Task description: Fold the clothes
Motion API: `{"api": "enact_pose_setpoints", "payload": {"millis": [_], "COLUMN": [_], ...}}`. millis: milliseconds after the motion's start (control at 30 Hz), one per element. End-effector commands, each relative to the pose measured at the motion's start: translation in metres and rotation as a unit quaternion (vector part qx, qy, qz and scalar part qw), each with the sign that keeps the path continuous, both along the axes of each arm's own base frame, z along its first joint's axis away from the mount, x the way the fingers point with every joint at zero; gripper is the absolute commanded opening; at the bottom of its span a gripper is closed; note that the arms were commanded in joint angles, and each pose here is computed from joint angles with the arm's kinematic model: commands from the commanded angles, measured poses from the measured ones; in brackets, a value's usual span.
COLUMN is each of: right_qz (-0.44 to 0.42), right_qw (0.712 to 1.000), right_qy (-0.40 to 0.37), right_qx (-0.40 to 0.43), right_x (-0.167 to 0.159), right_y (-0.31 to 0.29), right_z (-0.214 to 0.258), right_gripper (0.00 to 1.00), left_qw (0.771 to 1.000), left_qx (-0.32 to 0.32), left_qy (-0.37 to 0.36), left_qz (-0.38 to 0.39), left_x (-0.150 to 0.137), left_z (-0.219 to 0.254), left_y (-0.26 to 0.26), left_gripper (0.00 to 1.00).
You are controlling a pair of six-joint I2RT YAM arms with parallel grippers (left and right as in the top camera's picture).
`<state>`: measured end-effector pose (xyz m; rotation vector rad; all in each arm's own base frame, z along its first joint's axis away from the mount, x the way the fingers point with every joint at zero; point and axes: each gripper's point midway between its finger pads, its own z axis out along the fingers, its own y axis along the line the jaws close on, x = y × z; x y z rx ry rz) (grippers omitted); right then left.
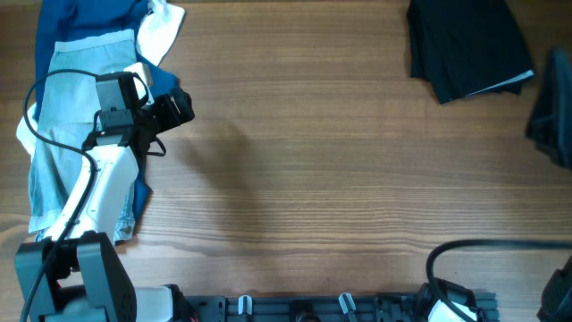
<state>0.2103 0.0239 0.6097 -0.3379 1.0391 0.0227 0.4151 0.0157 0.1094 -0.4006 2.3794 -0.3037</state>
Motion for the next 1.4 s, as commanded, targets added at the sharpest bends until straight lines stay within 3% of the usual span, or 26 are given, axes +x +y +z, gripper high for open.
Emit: {"api": "enact_pose_setpoints", "payload": {"millis": [0, 200, 367, 633, 867, 1367], "right_qz": [-0.002, -0.020, -0.051, -0.046, -0.052, -0.056], "right_qw": [0.997, 0.985, 0.979, 0.972, 0.963, 0.962], "right_qy": [0.074, 0.145, 0.198, 0.226, 0.257, 0.259], "right_qx": [0.017, -0.088, 0.019, 0.037, 0.061, 0.062], "right_x": [0.013, 0.039, 0.046, 0.042, 0.036, 0.036], "right_y": [-0.004, 0.012, 0.006, 0.008, 0.004, 0.002], "right_z": [-0.045, -0.181, -0.276, -0.390, -0.434, -0.436], "right_gripper": [1.00, 1.00, 1.00, 1.00, 1.00, 1.00], "left_qw": [1.000, 1.000, 1.000, 1.000, 1.000, 1.000], "left_qx": [-0.001, -0.001, -0.001, -0.001, -0.001, -0.001], "left_qy": [-0.001, -0.001, -0.001, -0.001, -0.001, -0.001], "left_qz": [-0.004, -0.004, -0.004, -0.004, -0.004, -0.004], "left_x": [0.001, 0.001, 0.001, 0.001, 0.000, 0.001], "left_z": [0.000, 0.000, 0.000, 0.000, 0.000, 0.000], "left_y": [-0.002, -0.002, -0.002, -0.002, -0.002, -0.002], "left_gripper": [1.00, 1.00, 1.00, 1.00, 1.00, 1.00]}}
